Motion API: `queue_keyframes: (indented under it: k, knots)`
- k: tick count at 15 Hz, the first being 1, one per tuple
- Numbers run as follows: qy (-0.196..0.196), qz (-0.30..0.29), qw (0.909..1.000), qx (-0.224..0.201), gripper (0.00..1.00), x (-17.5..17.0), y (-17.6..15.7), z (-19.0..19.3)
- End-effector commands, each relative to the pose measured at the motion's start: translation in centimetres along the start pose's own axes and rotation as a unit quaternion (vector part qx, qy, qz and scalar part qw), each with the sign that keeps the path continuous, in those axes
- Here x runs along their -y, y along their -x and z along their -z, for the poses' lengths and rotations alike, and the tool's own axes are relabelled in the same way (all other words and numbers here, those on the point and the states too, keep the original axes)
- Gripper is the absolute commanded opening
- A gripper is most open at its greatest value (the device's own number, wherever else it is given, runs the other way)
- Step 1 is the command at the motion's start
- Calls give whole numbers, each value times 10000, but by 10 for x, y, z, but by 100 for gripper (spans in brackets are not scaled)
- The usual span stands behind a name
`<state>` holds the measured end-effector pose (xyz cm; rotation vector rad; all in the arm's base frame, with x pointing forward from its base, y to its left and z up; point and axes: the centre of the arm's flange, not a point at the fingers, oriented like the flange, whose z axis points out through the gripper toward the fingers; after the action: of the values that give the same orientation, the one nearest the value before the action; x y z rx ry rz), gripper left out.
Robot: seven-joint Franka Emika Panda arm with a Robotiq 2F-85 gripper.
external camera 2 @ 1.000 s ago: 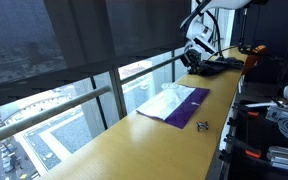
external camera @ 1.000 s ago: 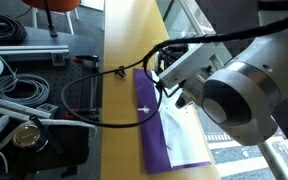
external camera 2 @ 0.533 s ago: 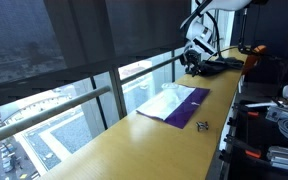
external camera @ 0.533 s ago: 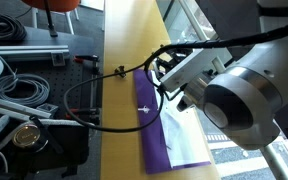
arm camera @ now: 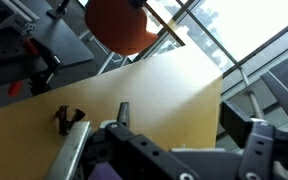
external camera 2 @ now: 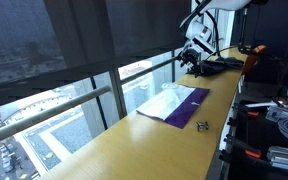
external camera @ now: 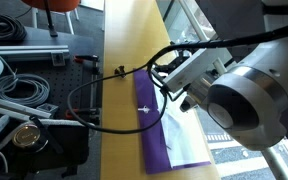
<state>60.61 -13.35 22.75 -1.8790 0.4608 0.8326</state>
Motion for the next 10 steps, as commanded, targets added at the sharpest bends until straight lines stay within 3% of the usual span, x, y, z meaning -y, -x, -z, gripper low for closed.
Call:
queue_keyframes:
  k: [1, 4, 7, 10]
  knots:
    - [72, 55, 10000, -36, 98, 2, 1, -3]
    - [320, 150, 9991, -237, 99, 8, 1, -6]
    - [553, 274, 9956, -711, 100, 21, 2, 8]
    - [568, 497, 9915, -1060, 100, 41, 16, 16]
